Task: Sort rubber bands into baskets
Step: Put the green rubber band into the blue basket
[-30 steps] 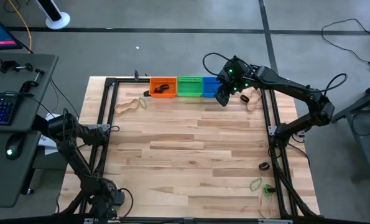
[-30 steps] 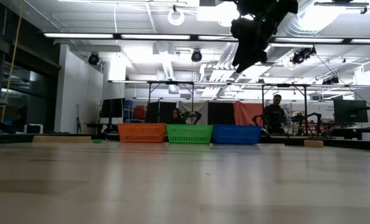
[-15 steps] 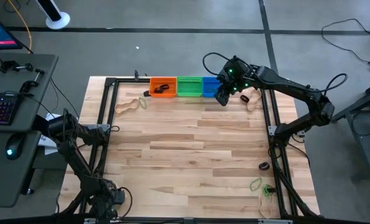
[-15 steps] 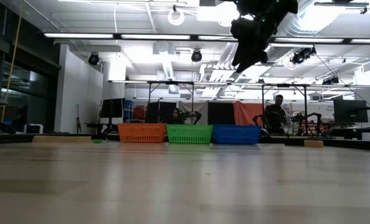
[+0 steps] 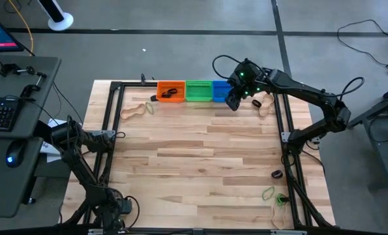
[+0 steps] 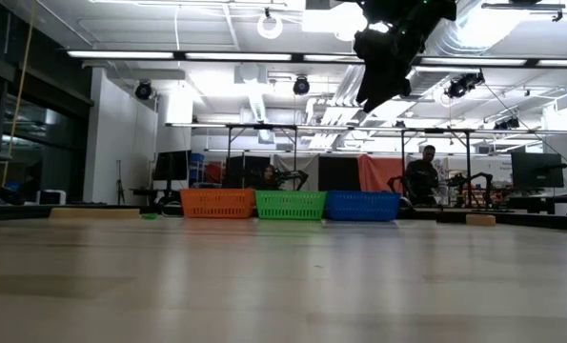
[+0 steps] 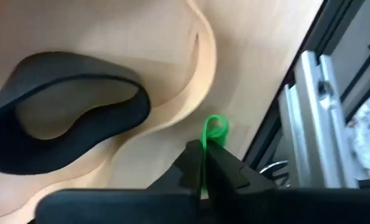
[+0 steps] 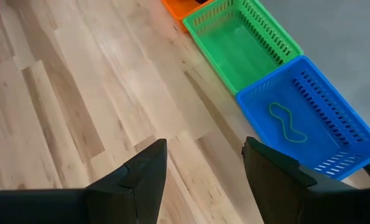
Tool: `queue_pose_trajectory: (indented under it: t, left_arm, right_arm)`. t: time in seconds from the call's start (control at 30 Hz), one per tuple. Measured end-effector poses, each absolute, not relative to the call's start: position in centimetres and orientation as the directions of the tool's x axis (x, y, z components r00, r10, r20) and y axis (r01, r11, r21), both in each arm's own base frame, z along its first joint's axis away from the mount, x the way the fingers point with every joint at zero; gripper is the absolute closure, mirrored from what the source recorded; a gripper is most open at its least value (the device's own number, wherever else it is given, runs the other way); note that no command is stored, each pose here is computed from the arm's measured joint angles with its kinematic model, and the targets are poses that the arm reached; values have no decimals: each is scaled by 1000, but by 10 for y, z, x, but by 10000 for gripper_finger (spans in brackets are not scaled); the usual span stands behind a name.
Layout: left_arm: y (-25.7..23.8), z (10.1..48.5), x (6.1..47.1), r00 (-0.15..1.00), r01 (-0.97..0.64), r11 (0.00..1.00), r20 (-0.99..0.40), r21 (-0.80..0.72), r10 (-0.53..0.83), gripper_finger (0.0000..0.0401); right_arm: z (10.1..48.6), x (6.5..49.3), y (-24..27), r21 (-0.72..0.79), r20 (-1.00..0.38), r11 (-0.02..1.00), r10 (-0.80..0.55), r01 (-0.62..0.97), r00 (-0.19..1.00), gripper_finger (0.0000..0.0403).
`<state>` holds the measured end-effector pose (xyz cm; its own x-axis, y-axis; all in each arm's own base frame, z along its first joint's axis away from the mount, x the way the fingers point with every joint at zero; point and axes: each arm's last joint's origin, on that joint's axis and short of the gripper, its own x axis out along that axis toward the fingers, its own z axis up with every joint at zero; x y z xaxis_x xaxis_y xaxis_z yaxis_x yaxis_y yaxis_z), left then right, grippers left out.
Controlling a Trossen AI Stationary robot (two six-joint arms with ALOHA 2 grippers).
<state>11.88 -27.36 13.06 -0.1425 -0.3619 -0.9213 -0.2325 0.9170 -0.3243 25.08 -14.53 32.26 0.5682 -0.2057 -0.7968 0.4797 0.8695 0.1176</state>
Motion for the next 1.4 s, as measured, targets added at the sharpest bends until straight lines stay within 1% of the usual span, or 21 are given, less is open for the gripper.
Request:
queue_pose_trajectory:
  t: [0.13, 0.37, 0.5, 0.57, 0.63, 0.7, 0.73, 0.8, 0.87, 0.93, 1.03, 1.17, 1.27, 1.4]
  left_arm:
    - [-274, 141, 126, -67, -245, 885, -904, -395, -422, 400]
    - [-255, 187, 130, 82, -241, 843, -876, -481, -476, 400]
    - [-231, 220, 133, 145, -199, 812, -836, -549, -529, 401]
    - [-212, 238, 137, 189, -173, 798, -815, -577, -548, 401]
    - [-184, 255, 145, 280, -160, 796, -800, -584, -530, 401]
    - [-150, 271, 153, 406, -150, 818, -789, -555, -461, 401]
    - [-132, 278, 157, 476, -152, 837, -781, -526, -404, 401]
    - [-98, 289, 165, 605, -167, 885, -754, -434, -255, 401]
    - [-66, 295, 176, 683, -200, 922, -722, -332, -112, 401]
    - [-36, 294, 188, 696, -247, 941, -718, -232, 6, 401]
    - [4, 286, 214, 702, -310, 937, -703, -159, 114, 401]
    - [48, 270, 259, 763, -359, 924, -611, -130, 211, 401]
    - [78, 252, 291, 812, -384, 913, -521, -137, 263, 401]
    - [116, 236, 331, 816, -438, 888, -476, -139, 327, 401]
  right_arm:
    - [323, 251, -145, 118, -797, 869, -206, 480, 568, 203]
    - [323, 251, -145, 118, -797, 869, -206, 480, 569, 203]
    - [323, 251, -145, 112, -794, 877, -203, 466, 573, 203]
    - [323, 251, -145, 113, -793, 884, -194, 453, 577, 203]
    - [323, 252, -145, 115, -789, 885, -194, 451, 583, 203]
    - [324, 253, -146, 115, -780, 886, -199, 448, 593, 203]
    - [325, 253, -146, 116, -775, 887, -200, 447, 599, 203]
    - [326, 255, -146, 132, -762, 892, -187, 432, 620, 203]
    - [327, 256, -146, 161, -747, 898, -161, 410, 645, 203]
    - [328, 257, -146, 196, -731, 896, -136, 397, 668, 203]
    - [330, 258, -145, 244, -715, 887, -108, 391, 691, 203]
    - [338, 255, -142, 277, -680, 877, -110, 393, 725, 203]
    - [351, 250, -139, 313, -622, 866, -124, 391, 773, 203]
    - [372, 242, -135, 348, -510, 844, -195, 409, 837, 203]
